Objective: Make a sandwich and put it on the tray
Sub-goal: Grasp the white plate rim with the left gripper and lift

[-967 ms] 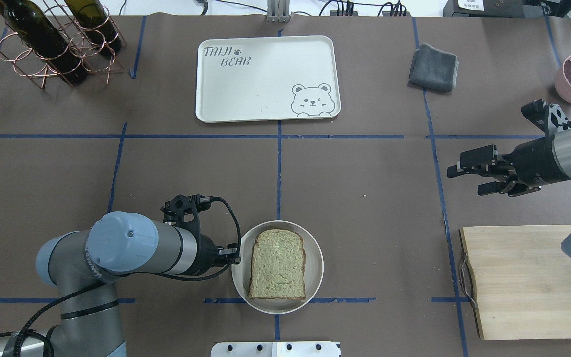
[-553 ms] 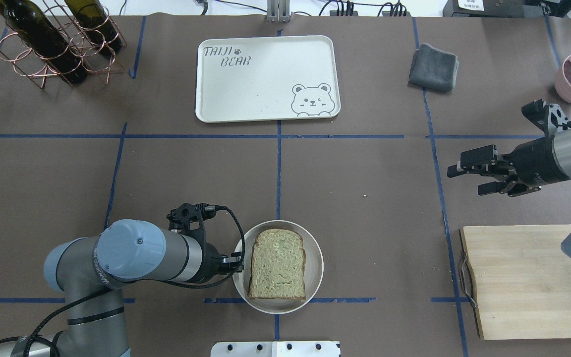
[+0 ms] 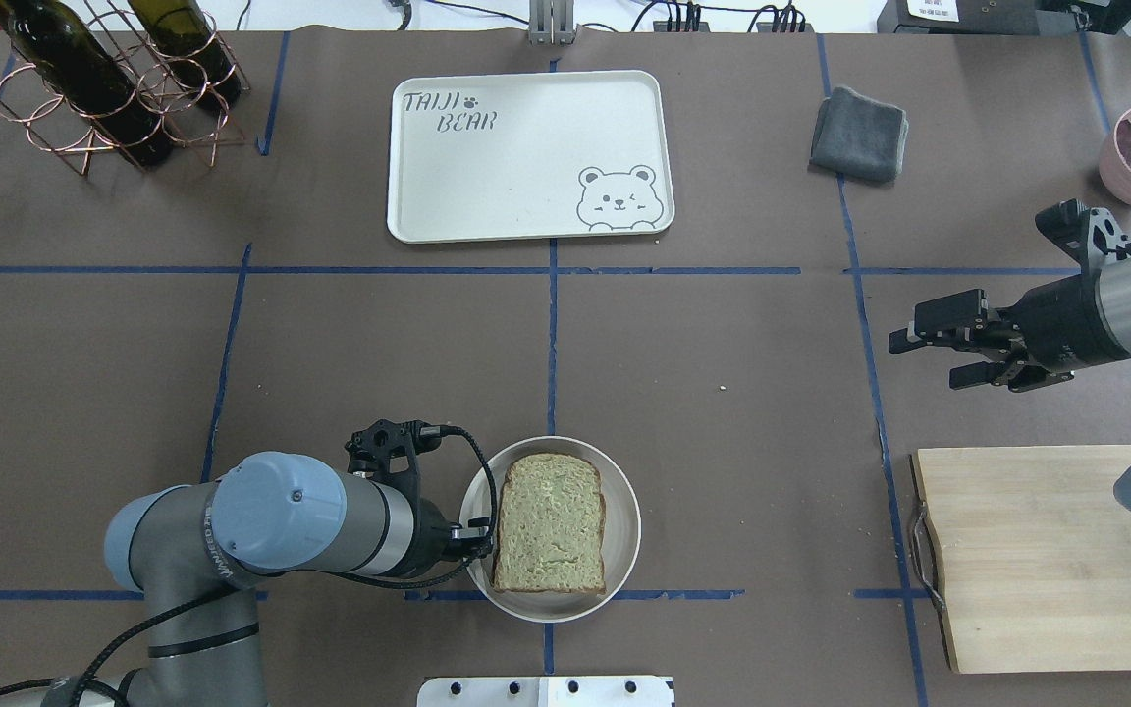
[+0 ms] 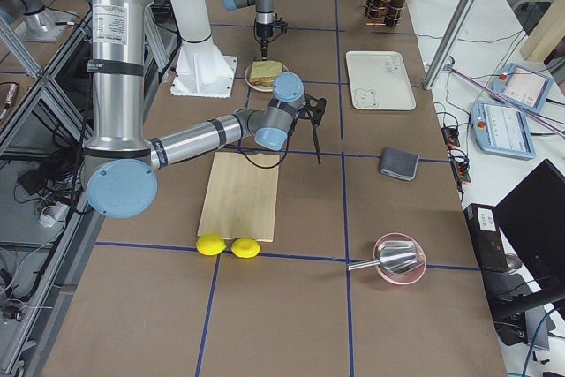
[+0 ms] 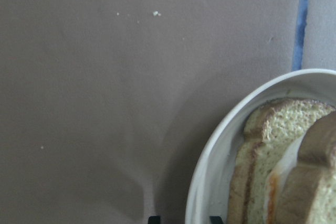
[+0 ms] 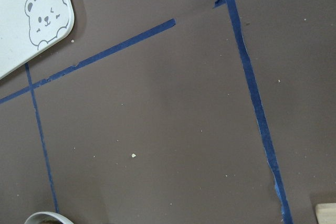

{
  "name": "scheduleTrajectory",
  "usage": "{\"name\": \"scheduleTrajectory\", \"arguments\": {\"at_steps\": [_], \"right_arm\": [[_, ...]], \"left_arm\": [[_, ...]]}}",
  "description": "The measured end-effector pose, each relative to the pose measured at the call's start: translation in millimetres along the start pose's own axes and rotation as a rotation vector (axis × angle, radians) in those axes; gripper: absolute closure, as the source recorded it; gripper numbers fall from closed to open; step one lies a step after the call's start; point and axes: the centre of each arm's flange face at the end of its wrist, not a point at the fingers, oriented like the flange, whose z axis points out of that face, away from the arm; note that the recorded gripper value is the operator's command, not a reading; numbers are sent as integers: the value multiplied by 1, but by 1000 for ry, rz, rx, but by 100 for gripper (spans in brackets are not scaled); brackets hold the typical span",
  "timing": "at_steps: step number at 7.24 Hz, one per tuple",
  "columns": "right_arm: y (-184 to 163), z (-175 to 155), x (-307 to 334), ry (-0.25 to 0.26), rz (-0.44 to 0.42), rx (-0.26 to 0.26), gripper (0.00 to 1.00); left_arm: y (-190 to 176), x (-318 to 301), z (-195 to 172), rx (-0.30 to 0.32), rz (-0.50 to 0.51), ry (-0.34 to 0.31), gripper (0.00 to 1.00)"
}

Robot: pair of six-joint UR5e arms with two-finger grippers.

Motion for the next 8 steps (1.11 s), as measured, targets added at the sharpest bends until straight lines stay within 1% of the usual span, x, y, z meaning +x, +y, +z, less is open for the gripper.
{"name": "scheduleTrajectory", "arguments": {"at_steps": [1, 3, 4, 6, 7, 8], "right_arm": [[0, 0, 1, 2, 2, 0, 0], [1, 0, 4, 5, 5, 0, 0], [1, 0, 4, 6, 5, 0, 0], [1, 0, 4, 6, 5, 0, 0], [1, 0, 5, 7, 6, -1, 0], [0, 0, 6, 8, 8, -1, 0]], "left_arm": [[1, 1, 2, -2, 1, -1, 69], [1, 2, 4, -4, 1, -2, 93], [1, 5, 4, -5, 2, 2, 100], [3, 13, -3, -11, 6, 23, 100], [4, 20, -10, -12, -14, 45, 100], [2, 30, -21, -10, -88, 81, 100]]}}
